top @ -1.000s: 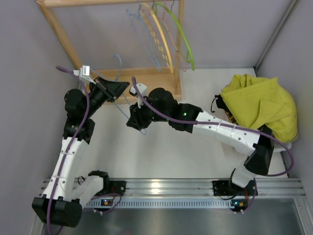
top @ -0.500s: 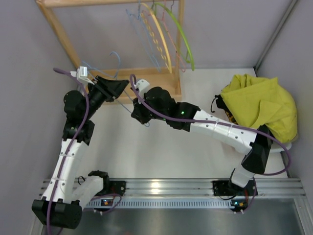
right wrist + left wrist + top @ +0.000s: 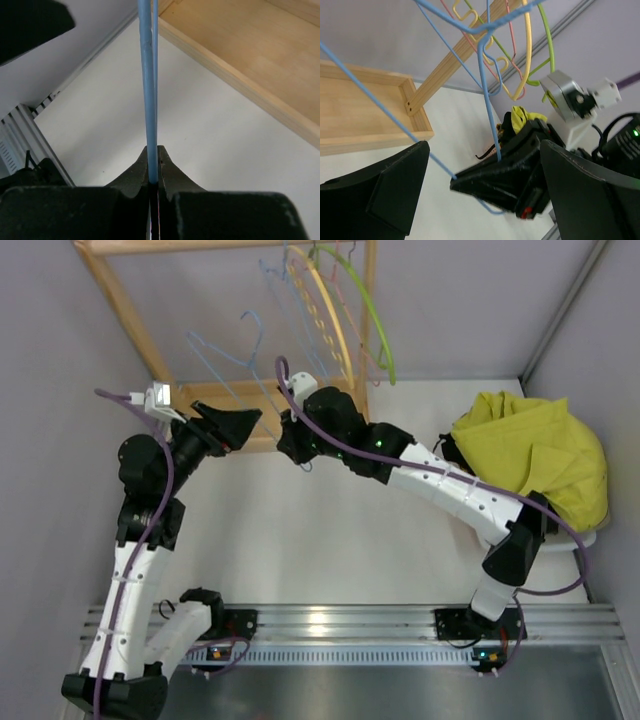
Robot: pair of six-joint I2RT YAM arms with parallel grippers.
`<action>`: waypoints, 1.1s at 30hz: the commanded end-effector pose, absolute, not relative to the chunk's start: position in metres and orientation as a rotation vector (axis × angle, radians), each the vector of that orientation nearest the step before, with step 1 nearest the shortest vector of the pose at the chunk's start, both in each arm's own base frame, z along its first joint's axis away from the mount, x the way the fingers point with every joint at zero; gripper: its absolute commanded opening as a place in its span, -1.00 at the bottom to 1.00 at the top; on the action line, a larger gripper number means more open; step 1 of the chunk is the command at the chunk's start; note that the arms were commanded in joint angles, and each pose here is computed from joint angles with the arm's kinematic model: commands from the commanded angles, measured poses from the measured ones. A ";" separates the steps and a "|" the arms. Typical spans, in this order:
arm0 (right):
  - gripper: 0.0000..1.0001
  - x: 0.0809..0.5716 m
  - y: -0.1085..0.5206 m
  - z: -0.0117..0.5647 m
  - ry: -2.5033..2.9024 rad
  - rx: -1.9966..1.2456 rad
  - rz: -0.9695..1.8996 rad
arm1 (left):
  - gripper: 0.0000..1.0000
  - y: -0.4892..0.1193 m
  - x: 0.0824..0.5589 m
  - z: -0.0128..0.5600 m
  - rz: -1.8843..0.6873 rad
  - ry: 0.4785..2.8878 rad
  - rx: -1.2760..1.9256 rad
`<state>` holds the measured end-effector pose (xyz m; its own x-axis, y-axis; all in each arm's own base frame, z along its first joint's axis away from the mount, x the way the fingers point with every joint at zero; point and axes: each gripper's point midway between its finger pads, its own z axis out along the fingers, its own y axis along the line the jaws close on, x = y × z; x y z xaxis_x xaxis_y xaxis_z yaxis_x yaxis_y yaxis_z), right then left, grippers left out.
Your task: Remove the trousers from the hanger
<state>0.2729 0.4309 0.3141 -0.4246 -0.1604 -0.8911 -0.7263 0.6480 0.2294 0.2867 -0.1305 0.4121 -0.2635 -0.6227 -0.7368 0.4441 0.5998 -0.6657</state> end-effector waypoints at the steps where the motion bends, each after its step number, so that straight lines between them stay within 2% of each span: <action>1: -1.00 0.301 0.426 0.336 1.892 -0.736 0.708 | 0.97 -0.119 0.279 0.439 -0.924 1.459 -0.108; 7: -1.00 0.349 0.416 0.362 1.842 -0.789 0.644 | 0.97 -0.112 0.275 0.450 -0.886 1.422 -0.120; 8: -1.00 0.359 0.411 0.385 1.797 -0.759 0.643 | 0.97 -0.112 0.276 0.448 -0.888 1.426 -0.126; 14: -1.00 0.396 0.403 0.414 1.692 -0.684 0.607 | 0.94 -0.114 0.285 0.434 -0.900 1.455 -0.137; 17: -1.00 0.396 0.402 0.419 1.680 -0.666 0.619 | 0.76 -0.116 0.293 0.440 -0.914 1.431 -0.129; 21: -1.00 0.390 0.396 0.418 1.726 -0.565 0.610 | 0.19 -0.112 0.309 0.463 -0.912 1.353 -0.162; 25: -1.00 0.380 0.396 0.414 1.765 -0.472 0.591 | 0.03 -0.113 0.328 0.468 -0.909 1.352 -0.204; 33: -1.00 0.361 0.403 0.425 1.766 -0.385 0.711 | 0.15 -0.110 0.354 0.429 -0.919 1.429 -0.388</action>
